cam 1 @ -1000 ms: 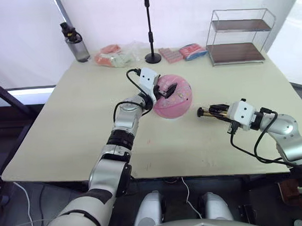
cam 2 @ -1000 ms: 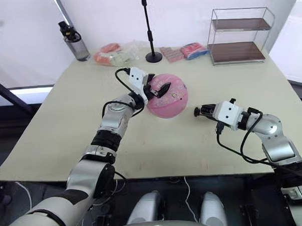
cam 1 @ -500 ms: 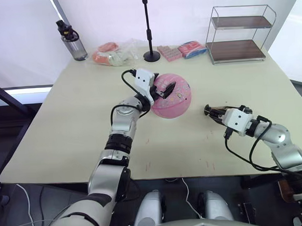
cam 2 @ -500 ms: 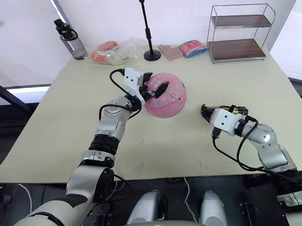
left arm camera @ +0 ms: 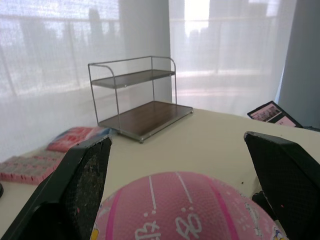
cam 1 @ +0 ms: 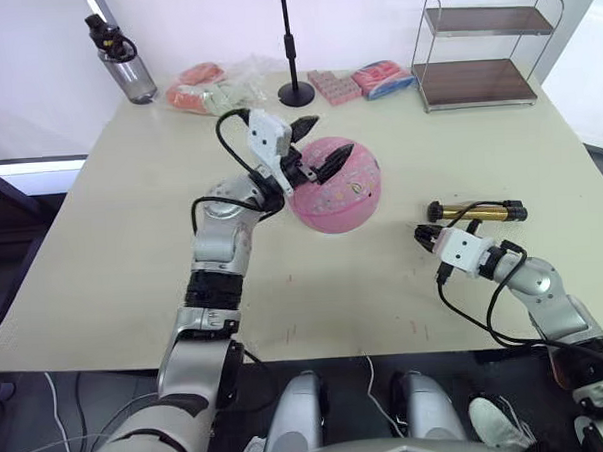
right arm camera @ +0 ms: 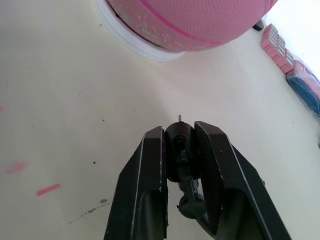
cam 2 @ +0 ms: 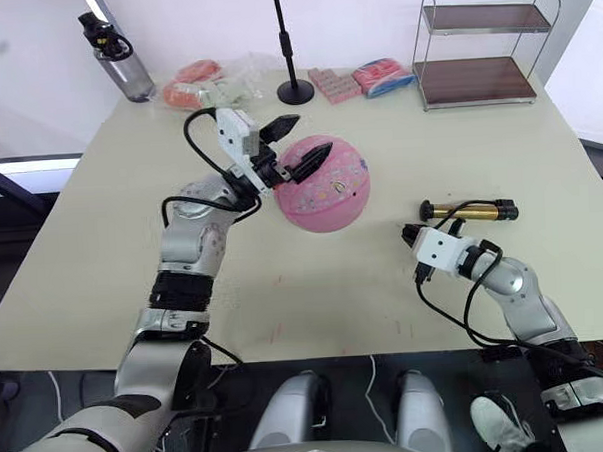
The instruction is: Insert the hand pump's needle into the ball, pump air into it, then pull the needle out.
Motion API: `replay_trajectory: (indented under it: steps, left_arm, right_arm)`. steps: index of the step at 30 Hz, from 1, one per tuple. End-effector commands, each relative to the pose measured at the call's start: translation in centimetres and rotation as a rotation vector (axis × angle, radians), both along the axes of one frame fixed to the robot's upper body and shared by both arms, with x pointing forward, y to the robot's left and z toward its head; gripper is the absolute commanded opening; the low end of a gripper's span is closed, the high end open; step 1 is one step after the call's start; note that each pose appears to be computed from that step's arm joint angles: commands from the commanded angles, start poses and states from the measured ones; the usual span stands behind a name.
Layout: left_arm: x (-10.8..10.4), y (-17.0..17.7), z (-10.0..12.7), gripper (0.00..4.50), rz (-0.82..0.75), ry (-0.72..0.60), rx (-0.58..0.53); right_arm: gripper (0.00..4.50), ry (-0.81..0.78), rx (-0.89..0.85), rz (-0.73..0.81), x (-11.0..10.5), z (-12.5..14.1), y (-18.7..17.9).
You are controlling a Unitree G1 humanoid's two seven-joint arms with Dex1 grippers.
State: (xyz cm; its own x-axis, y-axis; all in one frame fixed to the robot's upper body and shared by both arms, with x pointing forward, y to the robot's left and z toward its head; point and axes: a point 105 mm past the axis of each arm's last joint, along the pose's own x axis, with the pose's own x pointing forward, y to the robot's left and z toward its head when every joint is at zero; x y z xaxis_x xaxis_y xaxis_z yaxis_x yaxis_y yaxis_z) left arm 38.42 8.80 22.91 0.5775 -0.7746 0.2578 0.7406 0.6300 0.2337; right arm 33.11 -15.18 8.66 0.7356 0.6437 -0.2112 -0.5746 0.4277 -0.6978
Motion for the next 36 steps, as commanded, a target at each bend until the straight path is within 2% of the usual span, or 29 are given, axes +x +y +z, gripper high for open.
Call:
replay_trajectory:
  steps: [1, 8, 13, 18, 22, 24, 26, 29, 30, 31, 36]
  left_arm:
    - [-2.2, 0.8, 2.0, 4.5, -0.083, -0.058, 0.03]
    - [-7.3, 2.8, -0.1, 4.5, -0.288, 0.036, 0.248]
    - [-11.3, 4.7, -2.6, 4.5, -0.387, 0.135, 0.352]
    - [-12.6, 5.2, -3.6, 4.5, -0.395, 0.162, 0.391]
    - [-12.4, 5.5, -4.0, 4.5, -0.36, 0.166, 0.391]
    - [-12.1, 5.6, -4.0, 4.5, -0.34, 0.162, 0.384]
    - [-12.0, 5.7, -4.1, 4.5, -0.324, 0.158, 0.383]
    - [-11.9, 5.7, -4.3, 4.5, -0.31, 0.153, 0.377]
    - [-11.8, 5.8, -4.3, 4.5, -0.302, 0.152, 0.373]
    - [-11.8, 5.9, -4.4, 4.5, -0.29, 0.152, 0.366]
    - [-11.3, 6.9, -5.0, 4.5, -0.202, 0.155, 0.341]
  right_arm:
    - [0.33, -0.039, 0.007, 0.008, 0.3, 0.7, 0.0]
    - [0.33, -0.033, 0.004, 0.005, 0.5, 0.2, -0.4]
    - [0.33, -0.034, 0.0, -0.016, 0.9, 0.0, -1.1]
    - [0.33, -0.046, -0.016, -0.027, 1.2, -0.1, -1.6]
    - [0.33, -0.06, -0.023, -0.032, 1.3, 0.1, -1.9]
    - [1.34, -0.065, -0.025, -0.036, 1.4, 0.2, -2.0]
    - [1.88, -0.068, -0.026, -0.035, 1.3, 0.4, -2.2]
    - [3.21, -0.075, -0.017, -0.035, 1.1, 0.9, -2.5]
    - [3.92, -0.08, -0.004, -0.037, 0.9, 1.3, -2.7]
    - [4.4, -0.085, 0.019, -0.038, 0.6, 1.7, -2.9]
    - [4.46, -0.053, 0.156, -0.053, -1.1, 2.7, -3.8]
